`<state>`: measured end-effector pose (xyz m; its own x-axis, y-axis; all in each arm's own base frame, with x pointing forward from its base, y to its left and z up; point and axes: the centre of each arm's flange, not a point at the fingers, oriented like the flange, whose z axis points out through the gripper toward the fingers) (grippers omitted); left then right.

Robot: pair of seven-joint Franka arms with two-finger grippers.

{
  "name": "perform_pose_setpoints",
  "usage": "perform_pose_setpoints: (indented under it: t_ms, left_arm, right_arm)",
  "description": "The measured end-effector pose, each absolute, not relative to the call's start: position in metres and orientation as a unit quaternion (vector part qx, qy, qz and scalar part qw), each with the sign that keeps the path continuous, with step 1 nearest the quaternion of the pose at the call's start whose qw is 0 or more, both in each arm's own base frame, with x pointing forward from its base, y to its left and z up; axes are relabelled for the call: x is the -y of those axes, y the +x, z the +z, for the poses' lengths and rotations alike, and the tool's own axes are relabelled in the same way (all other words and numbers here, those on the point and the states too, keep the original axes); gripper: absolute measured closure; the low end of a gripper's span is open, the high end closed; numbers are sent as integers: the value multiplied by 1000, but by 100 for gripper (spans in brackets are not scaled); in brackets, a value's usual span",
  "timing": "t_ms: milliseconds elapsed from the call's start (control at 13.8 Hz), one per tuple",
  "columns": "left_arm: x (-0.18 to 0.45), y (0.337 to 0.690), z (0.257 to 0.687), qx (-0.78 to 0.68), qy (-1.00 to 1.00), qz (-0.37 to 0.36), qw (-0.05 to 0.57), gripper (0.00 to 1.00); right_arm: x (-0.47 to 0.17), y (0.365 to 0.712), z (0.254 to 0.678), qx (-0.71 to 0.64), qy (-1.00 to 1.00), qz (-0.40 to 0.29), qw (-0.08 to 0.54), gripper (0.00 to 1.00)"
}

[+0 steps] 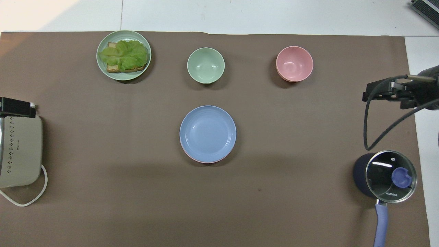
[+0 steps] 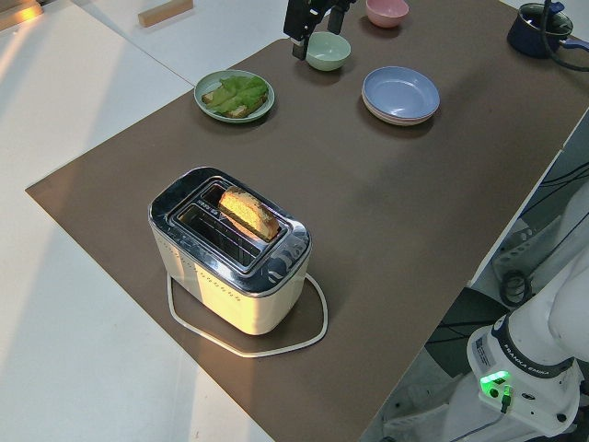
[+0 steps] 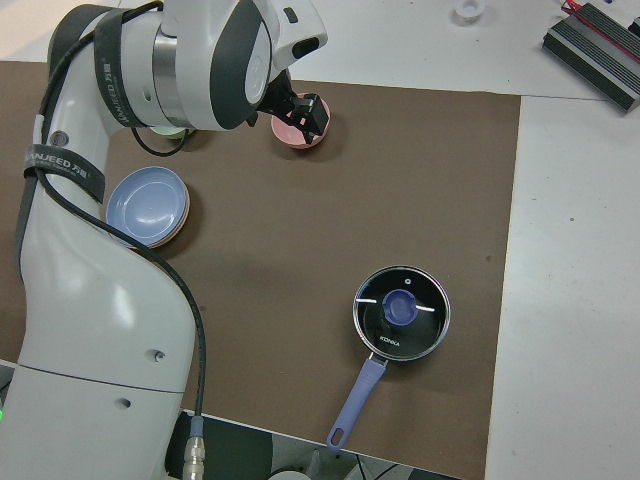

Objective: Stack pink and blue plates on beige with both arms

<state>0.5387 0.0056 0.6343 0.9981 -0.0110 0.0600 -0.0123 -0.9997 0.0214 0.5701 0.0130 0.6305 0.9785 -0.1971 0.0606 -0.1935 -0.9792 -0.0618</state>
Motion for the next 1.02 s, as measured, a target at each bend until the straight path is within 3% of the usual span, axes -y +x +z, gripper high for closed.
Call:
perform_pose_setpoints:
  t_ms: [1016]
  left_arm:
    - [-6,539,634,6,999,30,11,0]
  right_arm:
    - [-4,569,635,-105,-994,-28,27,0]
